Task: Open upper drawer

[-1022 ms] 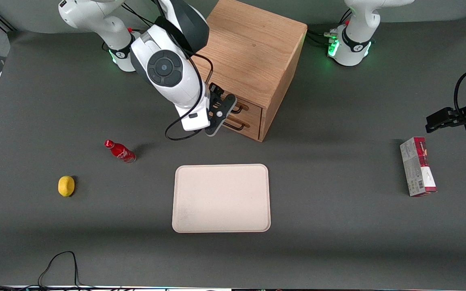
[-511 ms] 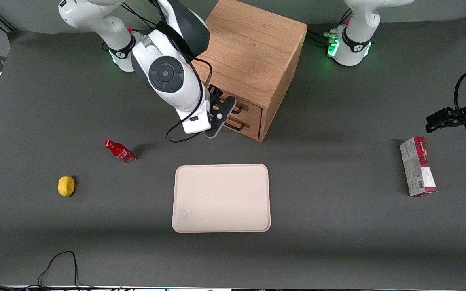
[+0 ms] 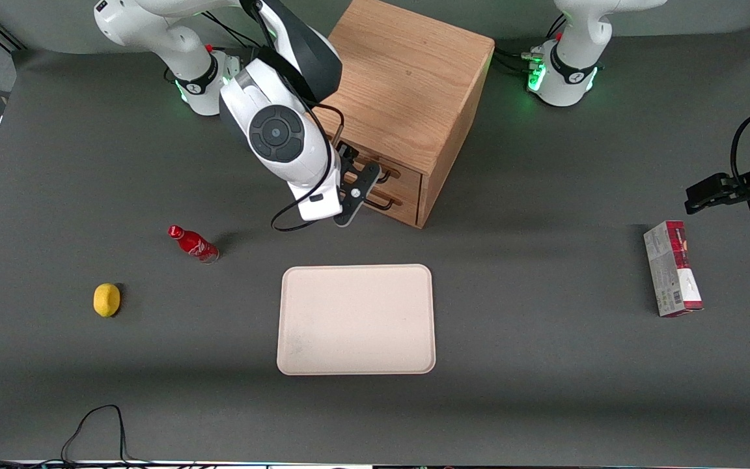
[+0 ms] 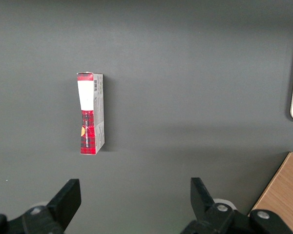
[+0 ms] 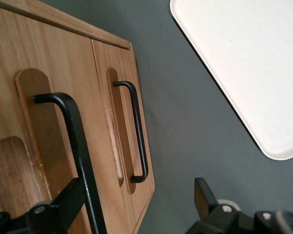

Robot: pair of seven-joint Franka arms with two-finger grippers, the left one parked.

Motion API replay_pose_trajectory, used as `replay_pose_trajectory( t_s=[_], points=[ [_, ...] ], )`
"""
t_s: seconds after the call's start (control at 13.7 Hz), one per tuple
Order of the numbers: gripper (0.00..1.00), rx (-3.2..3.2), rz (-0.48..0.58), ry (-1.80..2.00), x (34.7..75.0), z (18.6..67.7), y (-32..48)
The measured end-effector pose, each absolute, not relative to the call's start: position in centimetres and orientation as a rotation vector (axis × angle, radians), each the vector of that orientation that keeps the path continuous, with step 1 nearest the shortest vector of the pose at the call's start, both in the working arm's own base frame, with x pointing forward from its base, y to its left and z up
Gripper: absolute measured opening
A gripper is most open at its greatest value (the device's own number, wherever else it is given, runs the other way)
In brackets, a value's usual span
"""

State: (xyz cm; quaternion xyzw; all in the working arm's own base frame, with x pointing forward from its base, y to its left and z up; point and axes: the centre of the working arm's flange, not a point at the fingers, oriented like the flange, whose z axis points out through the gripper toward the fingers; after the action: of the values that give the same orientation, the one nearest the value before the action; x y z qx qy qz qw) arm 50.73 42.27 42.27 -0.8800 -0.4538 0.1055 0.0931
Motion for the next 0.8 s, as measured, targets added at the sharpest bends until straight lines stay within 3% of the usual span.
replay_pose_trajectory(
  t_s=[0.8],
  points=[
    [1.00,-2.583,0.360,-1.321,50.20,41.18,42.56]
  ],
)
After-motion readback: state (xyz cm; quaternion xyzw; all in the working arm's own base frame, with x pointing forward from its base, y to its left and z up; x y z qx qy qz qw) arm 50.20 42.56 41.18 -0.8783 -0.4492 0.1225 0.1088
